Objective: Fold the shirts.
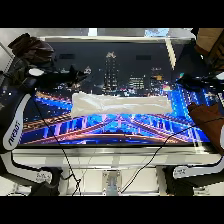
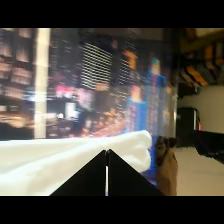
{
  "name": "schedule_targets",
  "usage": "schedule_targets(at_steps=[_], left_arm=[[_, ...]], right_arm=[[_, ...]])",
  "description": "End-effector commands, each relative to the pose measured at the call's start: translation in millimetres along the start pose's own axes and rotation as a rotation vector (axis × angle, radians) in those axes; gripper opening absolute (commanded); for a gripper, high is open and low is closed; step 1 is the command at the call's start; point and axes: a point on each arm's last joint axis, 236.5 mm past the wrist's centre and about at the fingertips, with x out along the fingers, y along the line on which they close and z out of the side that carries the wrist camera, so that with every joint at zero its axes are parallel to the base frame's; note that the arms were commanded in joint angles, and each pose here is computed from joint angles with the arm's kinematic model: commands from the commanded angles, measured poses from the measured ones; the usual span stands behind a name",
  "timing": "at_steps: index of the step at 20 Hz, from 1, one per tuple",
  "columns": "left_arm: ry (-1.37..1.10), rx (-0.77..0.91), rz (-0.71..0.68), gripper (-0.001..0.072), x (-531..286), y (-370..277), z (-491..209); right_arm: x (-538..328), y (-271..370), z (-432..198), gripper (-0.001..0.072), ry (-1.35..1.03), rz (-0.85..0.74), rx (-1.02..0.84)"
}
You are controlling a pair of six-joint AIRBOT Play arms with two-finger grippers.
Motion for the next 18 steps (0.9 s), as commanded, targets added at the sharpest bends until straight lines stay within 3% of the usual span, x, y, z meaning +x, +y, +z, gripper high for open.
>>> schedule_targets(at_steps=[1,3,7,10,18], left_arm=[[0.047,0.11,-0.021,0.0009,35.9,-47.0,-34.6],[0.112,0.174,0.077,0.0008,69.4,-41.7,-73.8],[0.279,0.227,0.268,0.0008,120.5,-5.5,-132.8],[0.4,0.173,0.336,0.0007,142.6,20.4,-153.1],[0.52,0.135,0.484,0.0007,142.7,65.4,-168.3]], right_arm=[[-18.6,-30.4,-16.1,0.0404,0.064,-0.063,0.028],[-12.7,-48.9,-35.1,0.0455,0.108,-0.078,0.071],[13.1,-64.1,-88.5,0.0473,0.277,-0.039,0.118],[31.2,-63.0,-119.4,0.0474,0.408,0.025,0.172],[60.5,-73.3,-134.4,0.0494,0.458,0.067,0.203]])
